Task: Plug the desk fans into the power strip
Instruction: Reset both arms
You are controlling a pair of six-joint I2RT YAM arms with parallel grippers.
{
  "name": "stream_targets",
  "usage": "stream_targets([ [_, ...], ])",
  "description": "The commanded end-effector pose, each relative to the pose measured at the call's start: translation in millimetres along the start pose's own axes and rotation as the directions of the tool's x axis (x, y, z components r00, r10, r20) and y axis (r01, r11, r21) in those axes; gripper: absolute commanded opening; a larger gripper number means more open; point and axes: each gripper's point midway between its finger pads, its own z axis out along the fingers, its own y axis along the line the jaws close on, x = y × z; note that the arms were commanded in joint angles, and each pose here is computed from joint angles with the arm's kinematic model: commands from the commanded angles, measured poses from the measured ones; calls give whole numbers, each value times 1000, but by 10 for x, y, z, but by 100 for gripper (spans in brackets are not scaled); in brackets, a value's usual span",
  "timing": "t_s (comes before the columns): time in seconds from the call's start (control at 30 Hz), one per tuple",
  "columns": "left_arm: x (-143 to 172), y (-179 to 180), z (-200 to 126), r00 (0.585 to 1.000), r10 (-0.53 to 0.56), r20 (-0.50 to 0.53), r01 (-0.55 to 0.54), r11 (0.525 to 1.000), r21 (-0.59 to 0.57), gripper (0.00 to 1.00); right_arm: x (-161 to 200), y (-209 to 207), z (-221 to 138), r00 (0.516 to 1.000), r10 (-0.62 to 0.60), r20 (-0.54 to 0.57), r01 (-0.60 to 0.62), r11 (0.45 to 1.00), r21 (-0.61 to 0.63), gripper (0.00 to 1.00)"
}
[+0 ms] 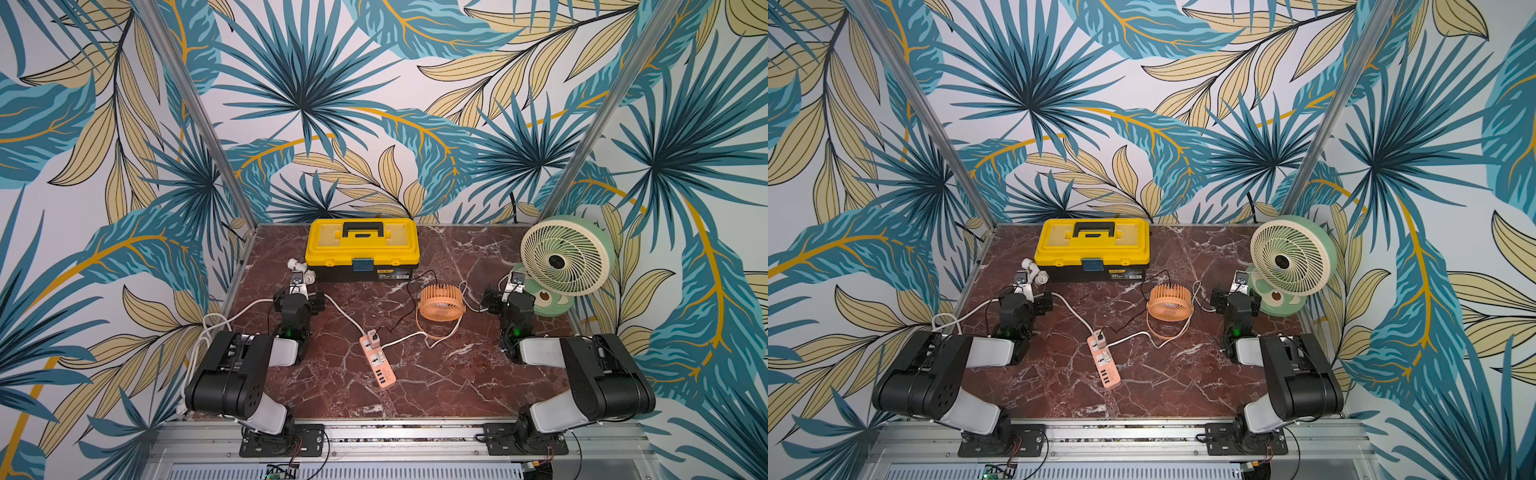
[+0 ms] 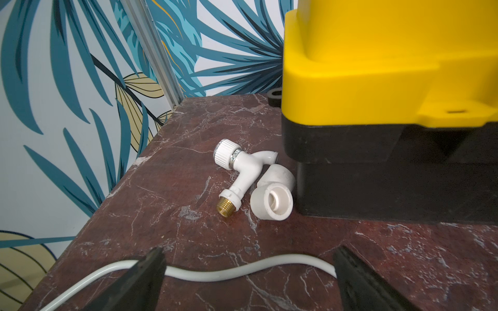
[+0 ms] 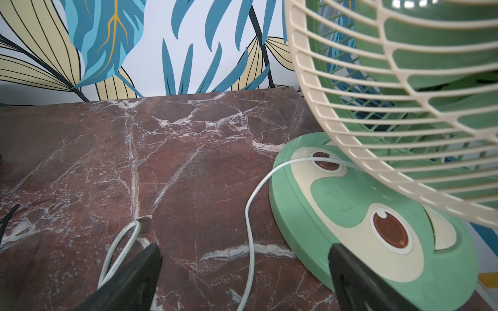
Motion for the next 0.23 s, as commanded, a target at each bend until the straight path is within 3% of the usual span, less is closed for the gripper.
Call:
stream_targets([
  [0.0,-126,9,15,1000,-2,27,2,1000,0,100,-51,15,-11,1000,0,20,0,1000,-11,100],
  [0.2,-128,8,14,1000,-2,27,2,1000,1,100,-48,19,-6,1000,-1,17,1,1000,-13,100],
])
